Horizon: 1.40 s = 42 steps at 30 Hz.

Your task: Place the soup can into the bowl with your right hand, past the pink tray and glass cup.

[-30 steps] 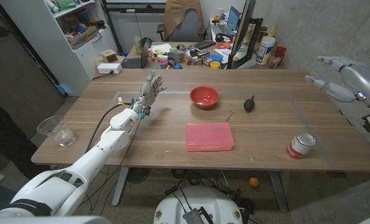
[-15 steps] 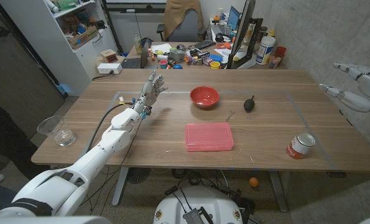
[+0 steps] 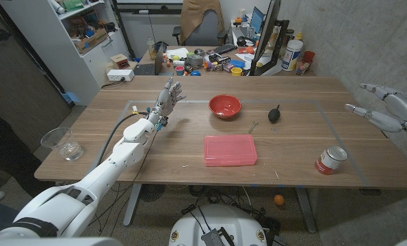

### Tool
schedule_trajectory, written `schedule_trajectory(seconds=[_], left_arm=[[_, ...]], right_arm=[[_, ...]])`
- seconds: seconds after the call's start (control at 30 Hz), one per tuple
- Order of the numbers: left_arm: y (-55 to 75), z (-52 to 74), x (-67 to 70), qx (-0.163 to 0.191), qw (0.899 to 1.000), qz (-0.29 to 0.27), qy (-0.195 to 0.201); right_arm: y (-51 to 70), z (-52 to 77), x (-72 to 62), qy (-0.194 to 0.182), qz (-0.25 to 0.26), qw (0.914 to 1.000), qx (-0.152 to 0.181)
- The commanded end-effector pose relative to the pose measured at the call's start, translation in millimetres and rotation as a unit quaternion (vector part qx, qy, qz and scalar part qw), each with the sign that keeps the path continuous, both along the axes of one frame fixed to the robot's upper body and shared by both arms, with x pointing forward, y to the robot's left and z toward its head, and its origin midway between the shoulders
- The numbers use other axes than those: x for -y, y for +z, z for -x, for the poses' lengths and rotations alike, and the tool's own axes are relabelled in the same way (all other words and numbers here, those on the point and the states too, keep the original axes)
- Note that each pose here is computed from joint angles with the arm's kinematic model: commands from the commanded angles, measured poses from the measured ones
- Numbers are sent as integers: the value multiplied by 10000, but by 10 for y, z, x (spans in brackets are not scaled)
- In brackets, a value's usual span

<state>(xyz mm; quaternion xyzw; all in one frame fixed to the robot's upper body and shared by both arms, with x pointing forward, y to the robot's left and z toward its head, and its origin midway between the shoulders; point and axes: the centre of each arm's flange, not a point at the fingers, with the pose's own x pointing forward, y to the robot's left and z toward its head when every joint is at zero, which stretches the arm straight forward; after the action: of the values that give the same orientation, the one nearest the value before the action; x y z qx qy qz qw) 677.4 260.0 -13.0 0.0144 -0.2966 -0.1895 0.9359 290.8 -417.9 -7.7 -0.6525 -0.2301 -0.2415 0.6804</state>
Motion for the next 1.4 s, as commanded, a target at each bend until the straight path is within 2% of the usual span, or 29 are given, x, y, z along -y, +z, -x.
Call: schedule_trajectory(seconds=[0.03,0.4,0.9,1.4], left_arm=[[-19,-8,16,-42,10000,-27,7],[-39,-27,18,-73,10000,-29,7],[-24,-46,20,-83,9999,-60,6],[-58,-79,19,-144,9998,-99,4]], right_arm=[[-202,-261,-26,184,-124,9988,-445],[-295,-397,-67,146,-119,9972,-726],[-399,-502,-147,111,-52,9943,-1061],[-550,-652,-149,68,-122,9877,-1555]])
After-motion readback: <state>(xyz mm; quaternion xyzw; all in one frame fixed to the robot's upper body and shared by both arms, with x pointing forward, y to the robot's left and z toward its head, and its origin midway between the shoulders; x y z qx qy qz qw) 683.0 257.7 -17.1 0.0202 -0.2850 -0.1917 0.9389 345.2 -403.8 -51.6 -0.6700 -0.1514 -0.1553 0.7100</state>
